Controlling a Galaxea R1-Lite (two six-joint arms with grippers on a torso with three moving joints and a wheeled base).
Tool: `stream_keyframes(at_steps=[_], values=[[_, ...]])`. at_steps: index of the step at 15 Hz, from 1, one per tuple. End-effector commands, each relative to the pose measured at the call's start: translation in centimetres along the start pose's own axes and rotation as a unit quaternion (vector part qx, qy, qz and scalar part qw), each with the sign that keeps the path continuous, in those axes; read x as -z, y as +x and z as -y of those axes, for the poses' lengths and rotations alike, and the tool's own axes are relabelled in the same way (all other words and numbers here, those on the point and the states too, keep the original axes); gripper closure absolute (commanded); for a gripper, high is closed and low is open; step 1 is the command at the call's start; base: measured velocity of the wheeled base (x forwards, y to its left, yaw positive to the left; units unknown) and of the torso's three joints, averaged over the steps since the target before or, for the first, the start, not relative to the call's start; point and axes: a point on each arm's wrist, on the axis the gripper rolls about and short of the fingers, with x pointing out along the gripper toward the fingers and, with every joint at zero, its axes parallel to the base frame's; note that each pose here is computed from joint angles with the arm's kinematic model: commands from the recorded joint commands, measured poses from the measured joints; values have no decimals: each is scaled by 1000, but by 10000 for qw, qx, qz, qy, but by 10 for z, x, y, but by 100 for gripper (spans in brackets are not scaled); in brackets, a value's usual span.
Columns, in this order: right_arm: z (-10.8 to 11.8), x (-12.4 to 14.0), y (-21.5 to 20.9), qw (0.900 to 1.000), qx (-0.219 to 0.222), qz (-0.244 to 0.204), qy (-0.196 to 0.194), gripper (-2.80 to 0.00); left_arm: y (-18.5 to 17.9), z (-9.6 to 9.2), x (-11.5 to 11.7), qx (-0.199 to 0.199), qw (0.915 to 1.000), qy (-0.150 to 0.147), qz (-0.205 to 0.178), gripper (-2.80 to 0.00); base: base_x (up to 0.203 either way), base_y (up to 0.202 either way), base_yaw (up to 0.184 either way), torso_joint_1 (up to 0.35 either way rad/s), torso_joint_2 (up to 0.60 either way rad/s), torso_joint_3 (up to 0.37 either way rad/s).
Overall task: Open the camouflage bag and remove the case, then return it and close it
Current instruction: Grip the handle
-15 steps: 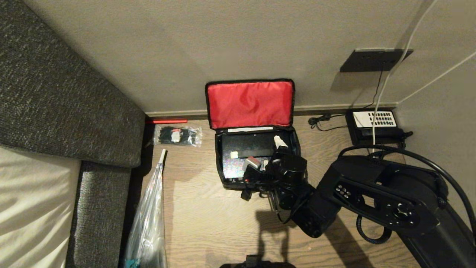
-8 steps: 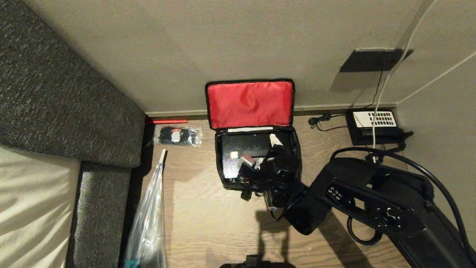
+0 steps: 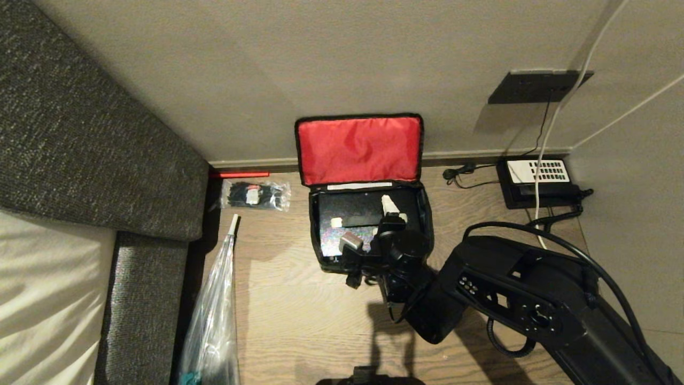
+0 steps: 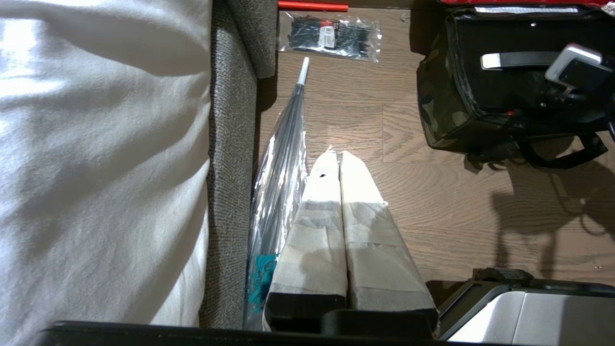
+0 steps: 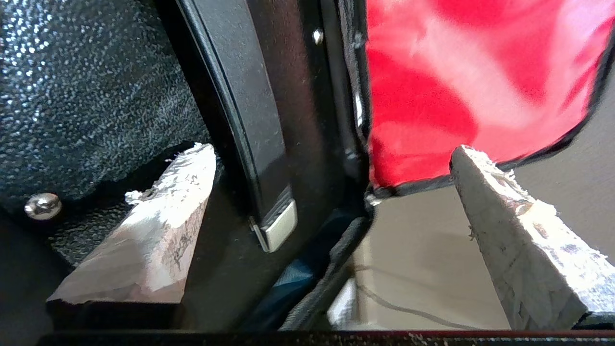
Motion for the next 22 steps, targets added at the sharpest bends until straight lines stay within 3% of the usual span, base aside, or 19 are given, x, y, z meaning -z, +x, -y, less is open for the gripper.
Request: stream_keyframes(at_steps=[1, 8, 11, 15, 17, 19, 22], values=[[-4, -1, 1, 9999, 62, -3, -113, -280, 0, 0, 1, -4, 10000, -2, -7, 0, 0, 0, 0, 0, 0, 0], [-3, -21, 15, 9982, 562, 40, -220, -280, 0, 0, 1, -4, 10000, -2, -7, 0, 0, 0, 0, 0, 0, 0], [2, -19, 16, 9977, 580, 21, -346, -280, 0, 0, 1, -4, 10000, -2, -7, 0, 0, 0, 0, 0, 0, 0], [7, -17, 13, 9983, 526, -163, -201, -280, 0, 0, 1, -4, 10000, -2, -7, 0, 0, 0, 0, 0, 0, 0], [3, -15, 11, 9983, 451, -122, -353, -280, 0, 0, 1, -4, 10000, -2, -7, 0, 0, 0, 0, 0, 0, 0], [3, -10, 10, 9954, 381, -137, -864, -280, 0, 0, 1, -4, 10000, -2, -7, 0, 0, 0, 0, 0, 0, 0], [2, -10, 14, 9951, 442, -202, -858, -280, 0, 0, 1, -4, 10000, -2, -7, 0, 0, 0, 0, 0, 0, 0]])
